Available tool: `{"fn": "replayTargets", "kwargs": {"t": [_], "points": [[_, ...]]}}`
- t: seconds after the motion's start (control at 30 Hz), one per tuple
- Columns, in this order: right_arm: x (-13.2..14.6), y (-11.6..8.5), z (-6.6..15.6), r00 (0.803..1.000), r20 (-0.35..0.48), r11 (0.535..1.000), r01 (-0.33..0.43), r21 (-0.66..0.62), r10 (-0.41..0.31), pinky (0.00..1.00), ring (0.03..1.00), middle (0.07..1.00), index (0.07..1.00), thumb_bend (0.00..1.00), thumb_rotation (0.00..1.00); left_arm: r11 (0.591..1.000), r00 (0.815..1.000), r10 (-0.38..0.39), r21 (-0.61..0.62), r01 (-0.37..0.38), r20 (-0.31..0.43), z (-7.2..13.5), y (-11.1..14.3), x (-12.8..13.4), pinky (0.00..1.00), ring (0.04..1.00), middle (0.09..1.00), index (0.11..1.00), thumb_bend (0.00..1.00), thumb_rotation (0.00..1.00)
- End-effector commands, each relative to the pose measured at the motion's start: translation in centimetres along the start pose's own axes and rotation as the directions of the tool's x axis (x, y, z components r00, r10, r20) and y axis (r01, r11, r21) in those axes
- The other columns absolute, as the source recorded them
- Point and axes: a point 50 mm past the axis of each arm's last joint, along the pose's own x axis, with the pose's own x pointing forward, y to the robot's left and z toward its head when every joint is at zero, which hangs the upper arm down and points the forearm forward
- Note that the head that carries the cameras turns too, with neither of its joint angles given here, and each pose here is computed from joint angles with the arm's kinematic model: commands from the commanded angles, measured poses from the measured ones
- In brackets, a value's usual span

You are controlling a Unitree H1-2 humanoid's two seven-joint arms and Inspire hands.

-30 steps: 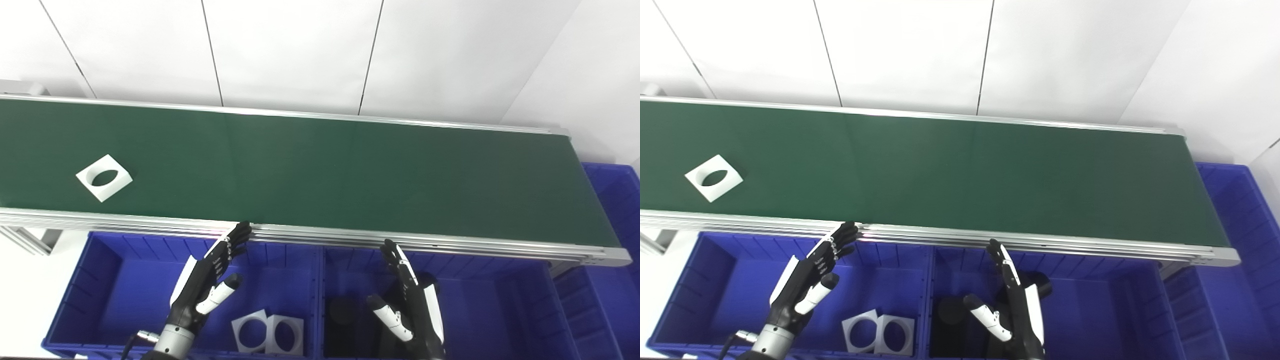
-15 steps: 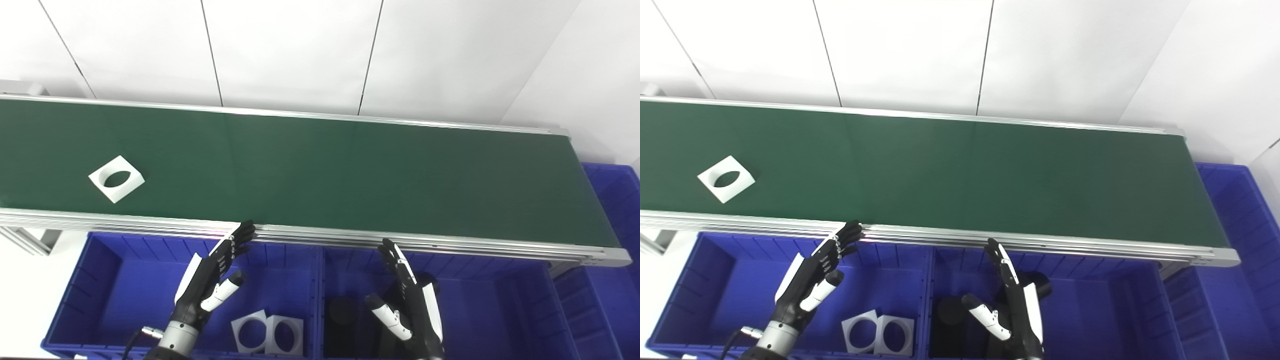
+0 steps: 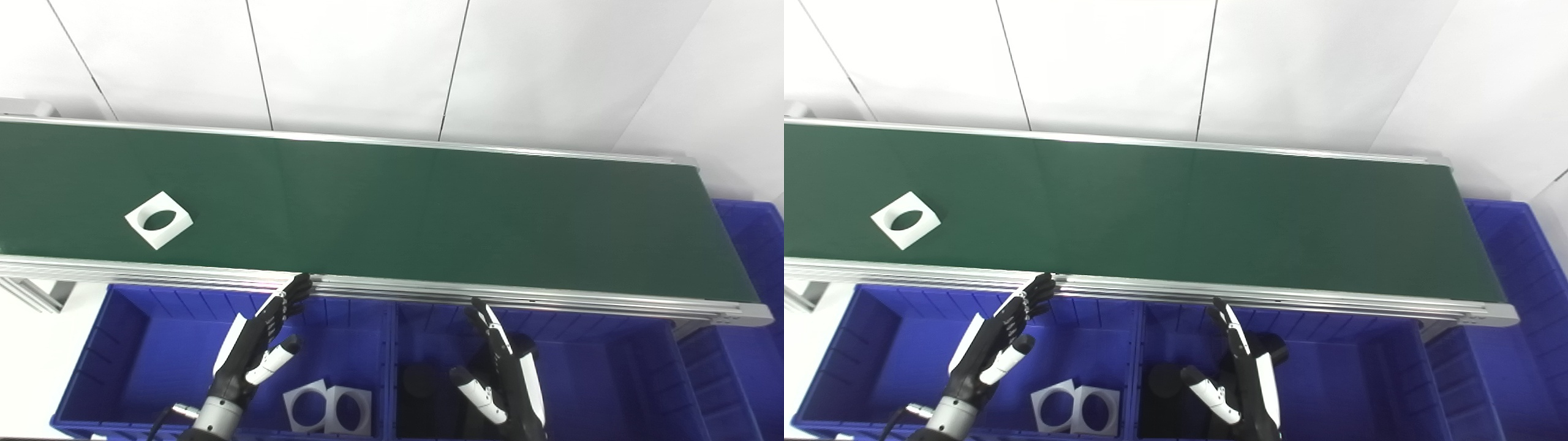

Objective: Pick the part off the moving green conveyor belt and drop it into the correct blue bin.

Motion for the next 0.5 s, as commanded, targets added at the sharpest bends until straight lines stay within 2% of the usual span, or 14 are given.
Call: {"fn": "replayTargets", "kwargs": {"t": [0.0,0.17,0.4,0.47], "points": [[0.5,0.0,1.4,0.996,0.088,0.999,0.022,0.035,-0.025,0.91,0.897,0.883,0.937,0.79,0.82,1.000,0.997,0.001,-0.002,-0.001,0.073,1.3,0.4,0.1,0.88,0.902,0.906,0.897,0.74,0.80],[0.6,-0.1,1.7,0.995,0.094,0.999,0.022,0.043,-0.026,0.89,0.891,0.878,0.929,0.80,0.83,1.000,0.995,0.011,-0.006,-0.010,0.099,2.1,0.3,-0.5,0.89,0.903,0.903,0.898,0.76,0.82],[0.9,-1.2,1.5,0.995,0.100,0.999,0.012,0.036,-0.016,0.88,0.869,0.874,0.926,0.80,0.85,1.000,0.991,0.005,-0.028,-0.001,0.134,3.1,-1.0,-0.5,0.91,0.917,0.903,0.887,0.77,0.78],[0.9,-1.9,1.5,0.995,0.103,0.999,0.013,0.035,-0.017,0.89,0.875,0.868,0.924,0.78,0.86,1.000,0.989,0.015,-0.009,-0.014,0.150,3.7,-1.7,-0.3,0.88,0.895,0.892,0.879,0.76,0.77]]}}
